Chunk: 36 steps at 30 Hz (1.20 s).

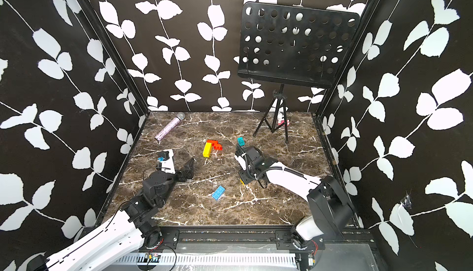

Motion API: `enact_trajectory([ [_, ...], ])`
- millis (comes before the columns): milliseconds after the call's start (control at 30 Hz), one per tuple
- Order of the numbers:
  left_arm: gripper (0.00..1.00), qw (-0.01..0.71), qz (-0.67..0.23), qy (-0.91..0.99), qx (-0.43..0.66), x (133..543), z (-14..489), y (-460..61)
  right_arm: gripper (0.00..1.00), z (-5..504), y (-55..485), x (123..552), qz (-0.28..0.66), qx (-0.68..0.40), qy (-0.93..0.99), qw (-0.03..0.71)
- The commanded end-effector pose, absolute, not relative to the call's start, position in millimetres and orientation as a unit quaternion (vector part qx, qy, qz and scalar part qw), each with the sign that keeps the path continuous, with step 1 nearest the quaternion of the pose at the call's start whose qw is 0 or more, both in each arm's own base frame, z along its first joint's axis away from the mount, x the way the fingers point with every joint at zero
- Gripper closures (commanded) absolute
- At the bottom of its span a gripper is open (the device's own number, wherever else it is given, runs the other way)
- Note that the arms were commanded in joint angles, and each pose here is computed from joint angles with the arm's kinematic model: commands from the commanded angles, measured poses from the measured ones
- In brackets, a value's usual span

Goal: Assemble the letter r with lego
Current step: Assemble the lego brick with the lego brick.

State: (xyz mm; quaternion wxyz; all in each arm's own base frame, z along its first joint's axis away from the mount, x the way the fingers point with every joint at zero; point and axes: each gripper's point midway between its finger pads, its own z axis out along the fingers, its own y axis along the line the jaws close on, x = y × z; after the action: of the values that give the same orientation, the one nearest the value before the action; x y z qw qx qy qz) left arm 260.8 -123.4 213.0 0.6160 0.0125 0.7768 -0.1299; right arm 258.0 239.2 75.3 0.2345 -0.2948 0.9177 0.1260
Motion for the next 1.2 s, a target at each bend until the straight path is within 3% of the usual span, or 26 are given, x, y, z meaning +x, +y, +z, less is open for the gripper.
enact_trajectory([
  [0, 0.01, 0.623, -0.122, 0.773, 0.011, 261, 216, -120, 1.00, 33, 212, 226, 0.081, -0.252, 0.947, 0.182],
  [167, 0.01, 0.621, -0.123, 0.774, 0.008, 261, 214, -119, 1.00, 8, 209, 204, 0.093, -0.249, 0.952, 0.151],
  [333, 0.01, 0.618, -0.125, 0.776, 0.006, 261, 211, -119, 1.00, -23, 208, 178, 0.095, -0.255, 0.960, 0.073],
  [467, 0.01, 0.618, -0.126, 0.776, 0.001, 259, 210, -117, 1.00, -36, 206, 168, 0.052, -0.269, 0.961, 0.047],
  [633, 0.01, 0.623, -0.123, 0.773, -0.003, 257, 211, -112, 1.00, -21, 223, 186, 0.035, -0.295, 0.952, 0.077],
  [900, 0.01, 0.623, -0.115, 0.773, 0.002, 258, 217, -112, 1.00, 24, 281, 252, 0.022, -0.351, 0.923, 0.157],
  [1167, 0.01, 0.619, -0.109, 0.778, 0.008, 257, 217, -111, 1.00, -2, 285, 261, -0.007, -0.375, 0.916, 0.141],
])
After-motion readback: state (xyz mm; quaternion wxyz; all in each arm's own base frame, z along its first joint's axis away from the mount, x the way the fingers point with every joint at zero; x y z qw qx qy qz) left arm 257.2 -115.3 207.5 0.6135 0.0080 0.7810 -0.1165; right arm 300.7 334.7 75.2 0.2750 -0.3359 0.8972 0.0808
